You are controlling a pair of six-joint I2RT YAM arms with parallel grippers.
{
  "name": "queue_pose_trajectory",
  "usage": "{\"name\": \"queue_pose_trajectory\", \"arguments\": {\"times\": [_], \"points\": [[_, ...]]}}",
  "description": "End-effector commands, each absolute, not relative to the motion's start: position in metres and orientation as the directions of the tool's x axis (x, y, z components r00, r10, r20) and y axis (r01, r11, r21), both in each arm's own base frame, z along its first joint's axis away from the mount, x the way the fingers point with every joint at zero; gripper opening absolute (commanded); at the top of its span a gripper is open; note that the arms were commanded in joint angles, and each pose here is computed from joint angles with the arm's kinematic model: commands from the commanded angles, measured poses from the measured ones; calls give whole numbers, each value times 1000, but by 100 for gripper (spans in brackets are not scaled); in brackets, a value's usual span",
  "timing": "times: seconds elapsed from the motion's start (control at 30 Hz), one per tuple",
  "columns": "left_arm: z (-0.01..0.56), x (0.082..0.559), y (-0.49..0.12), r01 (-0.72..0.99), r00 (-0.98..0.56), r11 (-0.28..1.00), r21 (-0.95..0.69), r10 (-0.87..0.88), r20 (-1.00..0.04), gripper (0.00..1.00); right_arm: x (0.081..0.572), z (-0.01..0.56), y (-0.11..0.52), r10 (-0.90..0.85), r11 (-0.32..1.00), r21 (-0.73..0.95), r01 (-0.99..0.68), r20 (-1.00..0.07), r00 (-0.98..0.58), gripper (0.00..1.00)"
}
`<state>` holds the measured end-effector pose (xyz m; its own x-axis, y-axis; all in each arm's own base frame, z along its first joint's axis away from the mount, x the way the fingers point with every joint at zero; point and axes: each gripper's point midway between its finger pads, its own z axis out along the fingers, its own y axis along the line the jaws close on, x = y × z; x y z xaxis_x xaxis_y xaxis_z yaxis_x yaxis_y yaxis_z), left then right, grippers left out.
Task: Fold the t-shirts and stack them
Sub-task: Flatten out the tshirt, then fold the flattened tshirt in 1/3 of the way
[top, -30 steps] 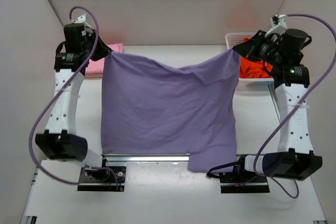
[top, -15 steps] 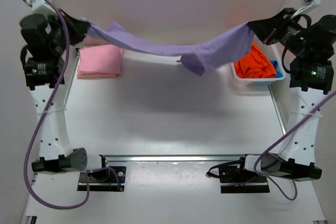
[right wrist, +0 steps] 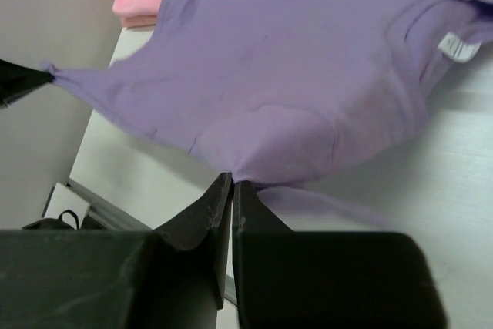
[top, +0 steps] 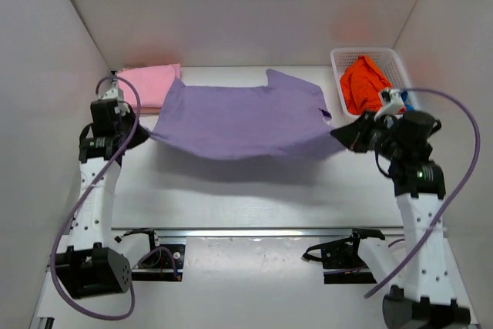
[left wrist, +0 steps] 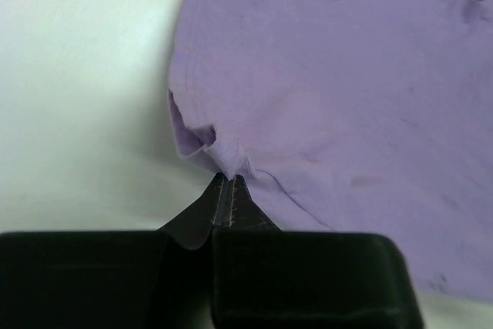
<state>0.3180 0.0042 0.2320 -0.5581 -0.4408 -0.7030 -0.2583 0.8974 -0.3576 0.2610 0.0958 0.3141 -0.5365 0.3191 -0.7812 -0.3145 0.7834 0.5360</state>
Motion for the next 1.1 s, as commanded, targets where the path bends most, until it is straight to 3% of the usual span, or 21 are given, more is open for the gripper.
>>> {"name": "queue_pose_trajectory", "arguments": {"times": [0.0,0.3,0.43,0.67,1.07], "points": [[201,289,20,-315,-567,914,-258,-399,-721,0,244,265,92,365,784,578,-227,-725,-584,0],[124,248,34,-386,-682,915,-118,-368,-632,0,189,132,105,425,733,679,49,-400,-812,0],[112,244,33,-388,-705,918,-87,-356,-614,0,177,103,98,430,756,641,132,-334,-839,0],[91,253,34,-392,-733,916,-88,-369,-571,0,194,98,79,482,752,633,183,-339,-808,0],[90,312,25,-381,-736,912,-149,-397,-549,0,249,103,65,515,747,633,202,-361,-777,0]]}}
